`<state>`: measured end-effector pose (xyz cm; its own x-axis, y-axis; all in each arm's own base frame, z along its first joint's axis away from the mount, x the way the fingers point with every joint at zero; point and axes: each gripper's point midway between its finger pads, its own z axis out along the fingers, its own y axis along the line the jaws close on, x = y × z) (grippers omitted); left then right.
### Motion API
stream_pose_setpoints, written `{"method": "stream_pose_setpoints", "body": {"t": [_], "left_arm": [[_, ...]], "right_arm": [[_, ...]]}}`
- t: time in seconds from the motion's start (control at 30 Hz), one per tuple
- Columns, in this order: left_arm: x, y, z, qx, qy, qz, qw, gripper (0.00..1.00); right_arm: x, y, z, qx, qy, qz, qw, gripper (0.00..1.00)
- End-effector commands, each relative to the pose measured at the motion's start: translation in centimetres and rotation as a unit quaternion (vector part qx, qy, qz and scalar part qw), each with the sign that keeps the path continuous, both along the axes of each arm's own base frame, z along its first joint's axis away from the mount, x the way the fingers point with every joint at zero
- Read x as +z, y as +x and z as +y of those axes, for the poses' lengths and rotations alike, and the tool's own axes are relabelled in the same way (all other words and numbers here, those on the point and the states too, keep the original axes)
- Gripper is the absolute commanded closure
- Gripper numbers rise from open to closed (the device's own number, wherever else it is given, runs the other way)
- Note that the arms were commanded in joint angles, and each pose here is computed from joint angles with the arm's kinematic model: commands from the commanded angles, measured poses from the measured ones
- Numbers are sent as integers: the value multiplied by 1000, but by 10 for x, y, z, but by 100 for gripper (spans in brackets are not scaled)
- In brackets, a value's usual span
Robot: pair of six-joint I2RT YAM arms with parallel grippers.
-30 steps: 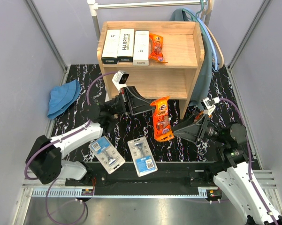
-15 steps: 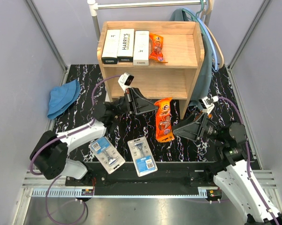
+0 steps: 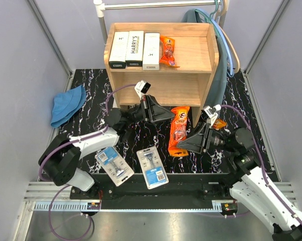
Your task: Place and organize the shaving razors onto the shelf
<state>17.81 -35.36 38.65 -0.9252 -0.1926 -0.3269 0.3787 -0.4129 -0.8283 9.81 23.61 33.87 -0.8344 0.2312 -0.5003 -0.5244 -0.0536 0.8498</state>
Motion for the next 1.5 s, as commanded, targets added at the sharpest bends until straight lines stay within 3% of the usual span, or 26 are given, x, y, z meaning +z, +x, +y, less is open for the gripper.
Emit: {"method": "stream_pose_setpoints", "body": {"t": [0.0,0.27,0.5,0.53,0.7,0.8,0.87,0.93,0.97,1.0,1.07,1.13,1.3,1.4,1.47], "left_arm": [[50,-24,23,6,-115,-103,988,100],[42,-26,26,10,-111,-101,989,100],[33,-24,29,14,-96,-98,990,97],[30,-24,29,16,-91,-101,991,92],[6,-14,28,43,-35,-102,993,33],[-29,7,28,93,42,-93,990,13],[-58,23,32,126,124,-53,983,7],[-76,46,38,202,200,-81,955,3],[-108,45,48,214,285,-43,933,2],[-108,63,60,273,324,-72,903,1],[-135,62,85,296,410,-44,861,1],[-138,73,110,349,456,-49,817,1],[-180,66,185,417,597,21,685,1],[-197,55,215,428,649,49,626,1],[-205,48,225,425,667,59,609,1]], "right_arm": [[2,6,9,-12,7,-20,1000,46],[3,8,6,-33,7,-19,999,73],[0,9,3,-50,-8,-11,999,86],[-2,10,3,-52,-12,-9,999,87],[-1,13,4,-57,-21,-7,998,91],[-1,14,4,-61,-28,-5,998,92],[-2,16,3,-66,-33,-1,997,93],[-3,16,3,-69,-38,3,997,94],[-4,17,3,-71,-40,6,997,94],[-4,18,3,-74,-42,7,996,94],[-3,19,2,-76,-47,7,996,95],[-8,21,3,-78,-63,16,995,95],[-11,28,4,-85,-103,24,991,96],[-7,33,5,-89,-127,28,988,96],[1,35,5,-92,-133,25,987,97]]}}
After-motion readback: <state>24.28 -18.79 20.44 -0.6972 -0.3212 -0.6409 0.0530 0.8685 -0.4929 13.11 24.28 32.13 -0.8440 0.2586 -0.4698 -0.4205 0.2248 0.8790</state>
